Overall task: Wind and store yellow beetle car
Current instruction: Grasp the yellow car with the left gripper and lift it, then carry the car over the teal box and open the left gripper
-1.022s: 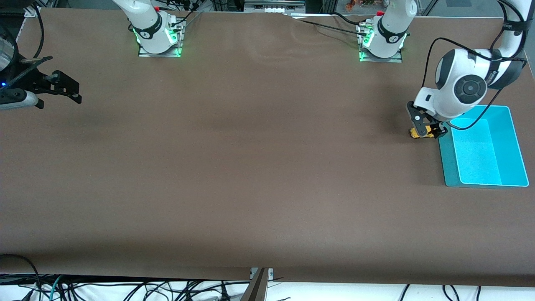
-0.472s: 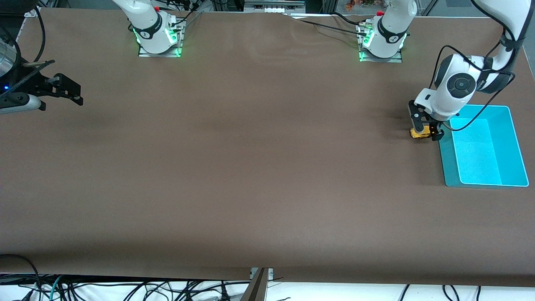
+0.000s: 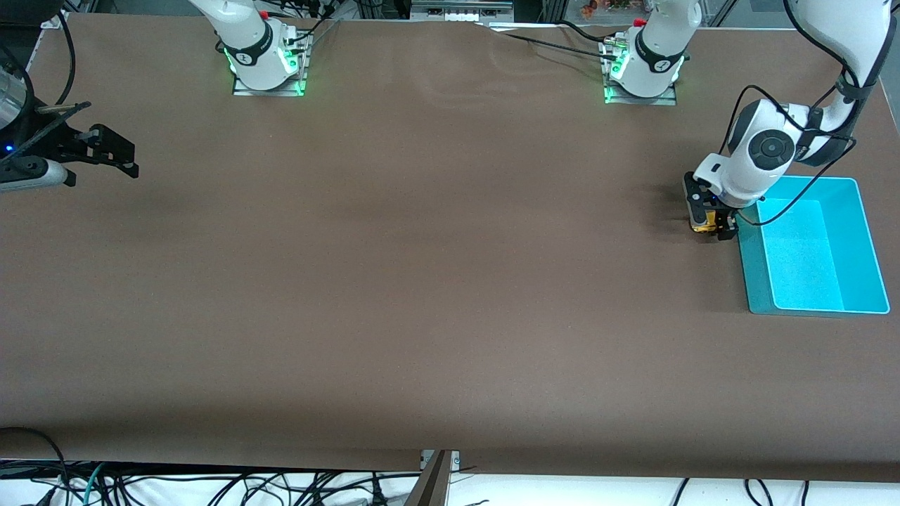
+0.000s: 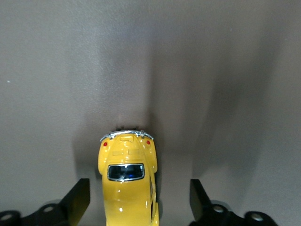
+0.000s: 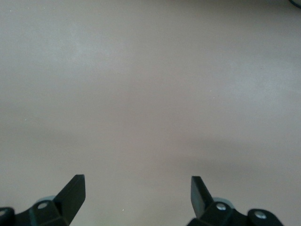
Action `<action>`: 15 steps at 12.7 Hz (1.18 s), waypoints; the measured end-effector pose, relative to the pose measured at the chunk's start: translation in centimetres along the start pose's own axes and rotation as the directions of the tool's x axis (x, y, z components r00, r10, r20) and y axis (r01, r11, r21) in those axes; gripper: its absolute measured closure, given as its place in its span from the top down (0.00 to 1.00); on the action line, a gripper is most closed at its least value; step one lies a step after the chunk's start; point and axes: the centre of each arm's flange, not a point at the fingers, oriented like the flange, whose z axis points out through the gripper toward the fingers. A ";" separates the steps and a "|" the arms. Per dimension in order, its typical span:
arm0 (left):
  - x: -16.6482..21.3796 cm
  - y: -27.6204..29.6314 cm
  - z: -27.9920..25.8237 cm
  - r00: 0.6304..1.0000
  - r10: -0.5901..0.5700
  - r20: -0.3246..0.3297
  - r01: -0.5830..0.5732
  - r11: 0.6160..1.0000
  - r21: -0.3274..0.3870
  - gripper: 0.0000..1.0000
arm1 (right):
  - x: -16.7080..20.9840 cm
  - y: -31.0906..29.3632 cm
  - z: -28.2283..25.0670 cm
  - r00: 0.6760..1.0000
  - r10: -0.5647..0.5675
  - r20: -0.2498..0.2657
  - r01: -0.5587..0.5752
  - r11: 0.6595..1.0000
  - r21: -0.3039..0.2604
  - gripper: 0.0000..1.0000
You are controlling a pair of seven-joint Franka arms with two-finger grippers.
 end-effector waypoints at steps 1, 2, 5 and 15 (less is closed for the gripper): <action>-0.1 0.0 0.2 1.000 0.006 0.002 -0.006 1.000 0.000 0.73 | 0.0 0.0 0.0 1.000 0.000 0.000 0.000 1.000 0.000 1.00; -0.2 0.0 0.3 1.000 0.007 0.002 -0.007 1.000 0.002 0.60 | 0.0 0.0 0.0 1.000 0.001 0.001 -0.001 1.000 0.000 1.00; -0.1 -0.5 -0.1 1.000 0.022 -0.001 -0.022 1.000 0.018 0.46 | 0.0 0.1 0.1 1.000 0.001 0.001 -0.001 1.000 0.000 1.00; 12.5 -5.1 -17.0 0.992 0.085 0.094 -0.072 0.989 -0.129 0.46 | -0.1 0.3 0.3 1.000 0.008 0.019 -0.008 1.000 0.002 1.00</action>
